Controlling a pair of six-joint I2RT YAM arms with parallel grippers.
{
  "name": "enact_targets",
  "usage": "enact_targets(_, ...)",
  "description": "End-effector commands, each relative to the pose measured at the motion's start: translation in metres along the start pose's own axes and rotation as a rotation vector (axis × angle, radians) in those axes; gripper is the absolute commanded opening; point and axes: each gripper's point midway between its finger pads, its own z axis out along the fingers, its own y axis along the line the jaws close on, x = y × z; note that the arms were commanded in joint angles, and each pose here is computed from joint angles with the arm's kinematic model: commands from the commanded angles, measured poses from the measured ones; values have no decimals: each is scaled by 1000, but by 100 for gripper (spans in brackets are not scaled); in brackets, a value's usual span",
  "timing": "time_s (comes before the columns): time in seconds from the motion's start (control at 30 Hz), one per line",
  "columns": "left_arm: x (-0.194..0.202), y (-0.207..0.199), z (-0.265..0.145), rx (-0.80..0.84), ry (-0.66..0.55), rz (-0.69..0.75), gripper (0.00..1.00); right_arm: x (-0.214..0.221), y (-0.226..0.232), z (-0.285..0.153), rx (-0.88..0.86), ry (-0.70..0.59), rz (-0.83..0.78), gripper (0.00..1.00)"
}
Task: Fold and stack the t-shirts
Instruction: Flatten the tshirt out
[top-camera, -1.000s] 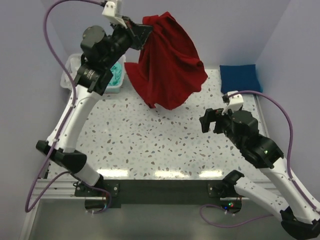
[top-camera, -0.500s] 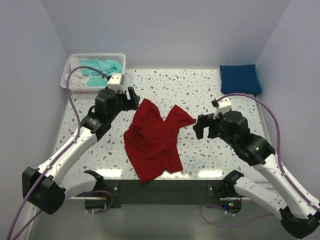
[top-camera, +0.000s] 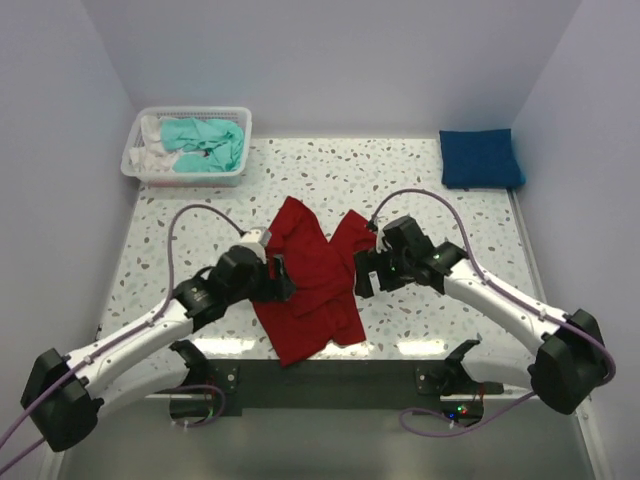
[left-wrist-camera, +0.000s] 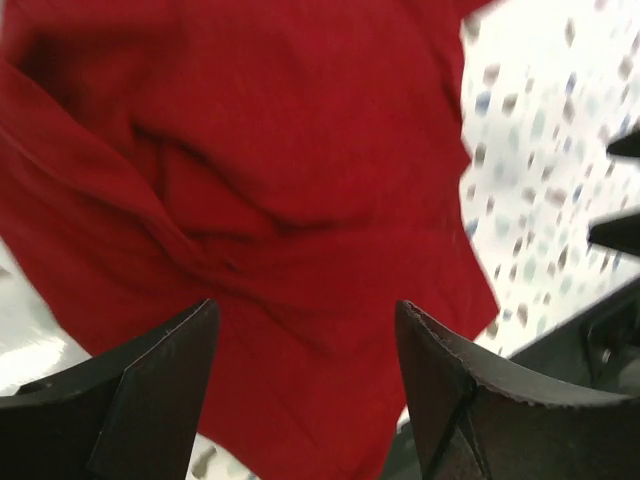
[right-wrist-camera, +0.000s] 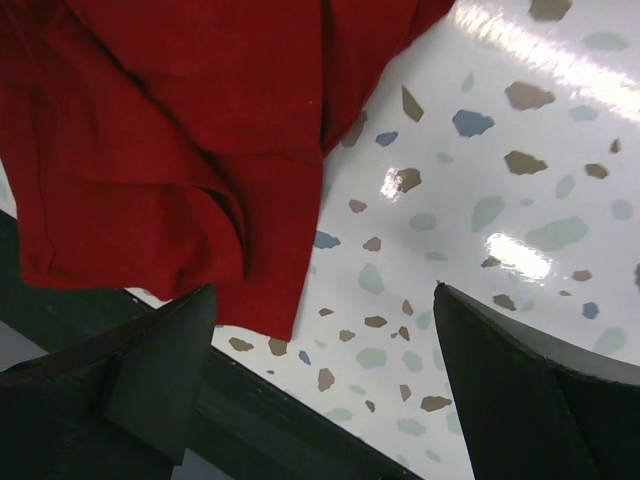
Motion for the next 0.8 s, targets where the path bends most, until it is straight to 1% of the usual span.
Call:
enact_targets(0.0,39,-15,6,0,109,-15,75,4,17,19,-95,27,40,92)
enact_targets(0.03,53,-27,6,22,142,25,75,8,16,30,-94,48,50,89)
enact_targets(0.07,58,-28,12,-8,159,53,75,10,15,35,-95,57,57,83)
enact_targets(0.13,73,-36,15,-19,199,103,75,14,16,50,-106,85,71,77)
enact_targets(0.17,80,-33,21,-59,225,111,73,15,18,55,-117,94,76,70)
enact_targets(0.2,85,-31,23,-75,242,112,68,16,18,59,-122,106,81,68)
enact_targets(0.23,90,-28,25,-94,257,102,65,13,21,65,-137,101,81,65)
enact_targets(0.27,95,-21,28,-135,273,80,63,18,23,71,-149,128,92,60)
enact_targets(0.33,98,-12,29,-181,269,54,56,12,27,79,-169,118,97,55)
enact_targets(0.37,101,-6,28,-202,275,52,54,16,26,86,-169,139,109,54)
enact_targets(0.43,101,3,28,-239,274,39,49,13,28,93,-184,131,114,52)
enact_targets(0.5,99,17,30,-287,280,20,45,18,30,102,-201,158,134,47)
enact_targets(0.53,98,22,30,-299,286,19,45,14,34,106,-218,152,134,44)
enact_targets(0.6,99,37,32,-338,298,1,43,19,35,115,-232,181,155,37)
enact_targets(0.63,92,49,34,-371,291,-24,42,18,37,118,-237,181,156,31)
enact_targets(0.7,83,70,37,-429,277,-56,40,23,34,126,-226,210,165,22)
enact_targets(0.73,75,76,40,-440,258,-40,39,19,31,129,-209,205,160,15)
enact_targets(0.77,68,79,44,-448,250,-35,38,17,27,132,-195,202,162,12)
